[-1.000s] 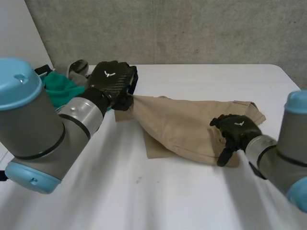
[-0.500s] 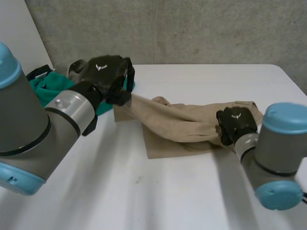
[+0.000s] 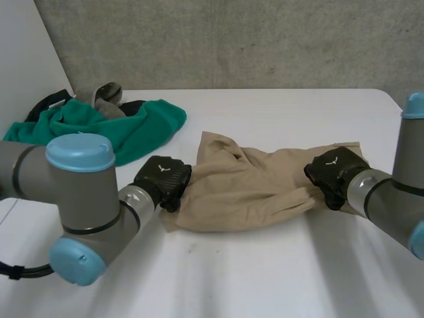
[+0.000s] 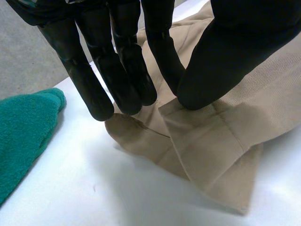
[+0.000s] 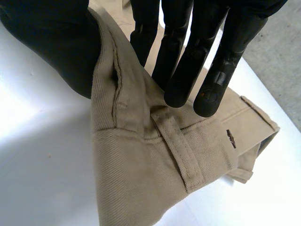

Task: Fold the laundry.

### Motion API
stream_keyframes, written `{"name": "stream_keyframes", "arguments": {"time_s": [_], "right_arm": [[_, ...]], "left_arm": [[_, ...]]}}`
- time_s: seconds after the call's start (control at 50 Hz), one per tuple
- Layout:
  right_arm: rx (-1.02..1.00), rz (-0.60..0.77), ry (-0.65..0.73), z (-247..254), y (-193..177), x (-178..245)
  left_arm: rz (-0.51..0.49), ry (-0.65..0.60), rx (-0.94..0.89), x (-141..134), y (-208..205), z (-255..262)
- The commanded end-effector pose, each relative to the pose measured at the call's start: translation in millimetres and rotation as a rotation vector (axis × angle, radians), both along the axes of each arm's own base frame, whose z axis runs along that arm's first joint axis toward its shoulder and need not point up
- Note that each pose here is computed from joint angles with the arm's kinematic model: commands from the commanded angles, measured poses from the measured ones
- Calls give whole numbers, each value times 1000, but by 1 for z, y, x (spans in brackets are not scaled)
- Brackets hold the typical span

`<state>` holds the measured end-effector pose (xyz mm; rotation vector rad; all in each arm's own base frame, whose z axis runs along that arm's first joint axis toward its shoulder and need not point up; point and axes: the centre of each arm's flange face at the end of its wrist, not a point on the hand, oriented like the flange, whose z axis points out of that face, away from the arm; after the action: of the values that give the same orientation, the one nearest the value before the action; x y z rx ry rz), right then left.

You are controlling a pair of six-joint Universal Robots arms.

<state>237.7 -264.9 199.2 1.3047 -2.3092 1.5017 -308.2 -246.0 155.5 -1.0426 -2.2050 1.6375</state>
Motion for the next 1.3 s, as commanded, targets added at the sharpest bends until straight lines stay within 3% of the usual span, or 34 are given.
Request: {"name": "stream_keyframes", "arguments": {"time_s": [0.02,0.18,0.38,0.54,0.76,0.92,0.96,1.02,1.1,1.18,1.3], "right_arm": [[-5,-30,-47,-12,-15,5],[1,-71,-123,-10,-20,4],[-4,-75,-127,-9,-20,4],[0,-77,-124,-10,-19,4],[-23,-63,-117,-8,-24,7],[-291,-38,-188,18,-73,25],[-394,-30,-215,33,-85,29],[-675,-13,-290,77,-110,38],[-1049,-1,-412,140,-125,43],[-1291,3,-502,185,-123,43],[-1295,9,-509,191,-121,44]], "left_arm": [[-13,6,-3,-6,2,-4],[-39,29,-31,3,35,27],[-64,-8,17,4,51,13],[-65,-42,70,2,51,-10],[35,-83,29,-9,18,-28],[78,82,-333,-45,-48,39],[87,140,-520,-55,-67,78],[118,213,-776,-63,-83,130],[210,334,-1039,-51,-102,194],[249,446,-1180,-40,-100,242],[227,535,-1174,-34,-91,260]]}}
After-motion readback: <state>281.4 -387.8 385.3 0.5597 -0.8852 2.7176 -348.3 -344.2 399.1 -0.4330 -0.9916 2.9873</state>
